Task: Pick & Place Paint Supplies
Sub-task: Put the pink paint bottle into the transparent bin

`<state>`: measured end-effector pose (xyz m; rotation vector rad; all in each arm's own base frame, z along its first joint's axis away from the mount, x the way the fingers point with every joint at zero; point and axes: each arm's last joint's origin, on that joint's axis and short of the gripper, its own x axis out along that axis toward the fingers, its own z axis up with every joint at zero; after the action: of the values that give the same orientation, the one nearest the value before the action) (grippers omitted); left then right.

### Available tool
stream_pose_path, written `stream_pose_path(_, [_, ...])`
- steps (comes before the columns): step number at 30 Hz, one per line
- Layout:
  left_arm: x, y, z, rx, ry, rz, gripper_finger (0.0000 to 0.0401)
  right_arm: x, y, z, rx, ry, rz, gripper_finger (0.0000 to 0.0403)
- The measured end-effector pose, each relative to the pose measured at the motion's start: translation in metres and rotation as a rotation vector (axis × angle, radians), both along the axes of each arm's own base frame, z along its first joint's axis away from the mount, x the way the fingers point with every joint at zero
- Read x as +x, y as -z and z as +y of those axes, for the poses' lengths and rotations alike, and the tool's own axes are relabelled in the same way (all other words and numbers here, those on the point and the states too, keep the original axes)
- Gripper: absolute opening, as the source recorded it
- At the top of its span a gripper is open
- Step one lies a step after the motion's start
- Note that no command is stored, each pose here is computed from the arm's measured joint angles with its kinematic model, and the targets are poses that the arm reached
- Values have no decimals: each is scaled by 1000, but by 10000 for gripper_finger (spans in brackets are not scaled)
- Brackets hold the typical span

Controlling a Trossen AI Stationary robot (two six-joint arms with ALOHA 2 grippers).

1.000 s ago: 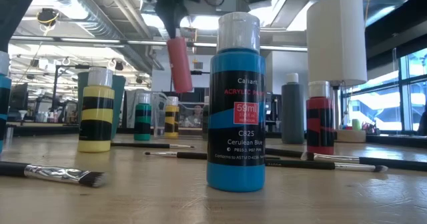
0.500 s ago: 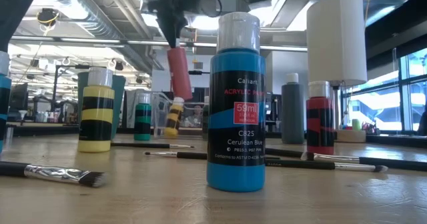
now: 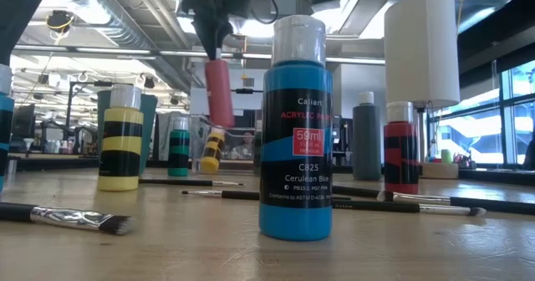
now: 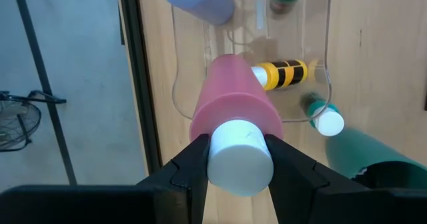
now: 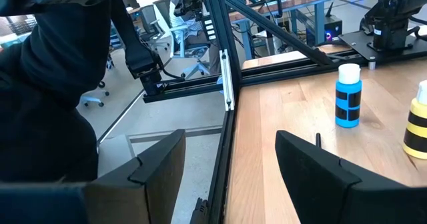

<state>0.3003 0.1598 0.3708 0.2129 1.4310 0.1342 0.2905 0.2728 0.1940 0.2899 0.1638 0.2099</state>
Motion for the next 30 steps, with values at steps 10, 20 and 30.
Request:
stream_pose_path(10, [0, -1, -8, -18, -2, 19, 118, 0, 1, 0, -5, 1, 7, 236])
stream_pose_path(20, [5, -6, -27, -10, 43, -6, 118, 0, 1, 0, -9, 1, 11, 236])
stream_pose_path(30, [9, -10, -43, -12, 61, -21, 118, 0, 2, 0, -12, 1, 14, 236])
